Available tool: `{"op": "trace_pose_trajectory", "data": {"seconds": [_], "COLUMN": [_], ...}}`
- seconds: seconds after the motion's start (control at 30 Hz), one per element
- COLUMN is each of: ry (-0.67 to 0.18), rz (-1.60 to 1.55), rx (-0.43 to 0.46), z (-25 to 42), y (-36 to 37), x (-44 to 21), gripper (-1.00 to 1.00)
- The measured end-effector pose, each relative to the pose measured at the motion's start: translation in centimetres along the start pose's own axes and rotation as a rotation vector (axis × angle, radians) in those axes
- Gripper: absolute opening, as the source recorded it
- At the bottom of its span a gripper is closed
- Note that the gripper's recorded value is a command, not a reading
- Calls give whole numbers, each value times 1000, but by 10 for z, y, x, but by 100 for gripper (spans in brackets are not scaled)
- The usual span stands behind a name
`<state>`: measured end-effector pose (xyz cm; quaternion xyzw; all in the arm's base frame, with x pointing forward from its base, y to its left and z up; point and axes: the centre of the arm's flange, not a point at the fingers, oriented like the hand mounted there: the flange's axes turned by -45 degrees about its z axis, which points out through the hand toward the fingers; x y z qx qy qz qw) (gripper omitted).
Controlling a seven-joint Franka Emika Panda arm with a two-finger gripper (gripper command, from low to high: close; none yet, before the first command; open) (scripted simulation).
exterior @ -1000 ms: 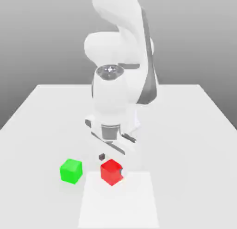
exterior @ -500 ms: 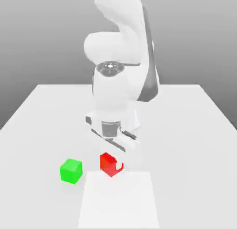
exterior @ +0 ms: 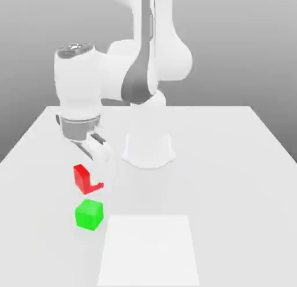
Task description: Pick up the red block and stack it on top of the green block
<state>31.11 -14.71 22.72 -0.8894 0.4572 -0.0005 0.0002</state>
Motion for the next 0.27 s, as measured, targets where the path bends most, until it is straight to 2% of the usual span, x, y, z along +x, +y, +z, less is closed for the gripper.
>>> {"op": "trace_pose_trajectory", "data": {"seconds": [0.13,0.17,0.27], "ry": [0,0,0], "rz": [1,1,-2], "rx": [0,0,0], "z": [35,42,42], "y": [1,1,0], "x": [0,0,-1], "gripper": [-100,100,100]}}
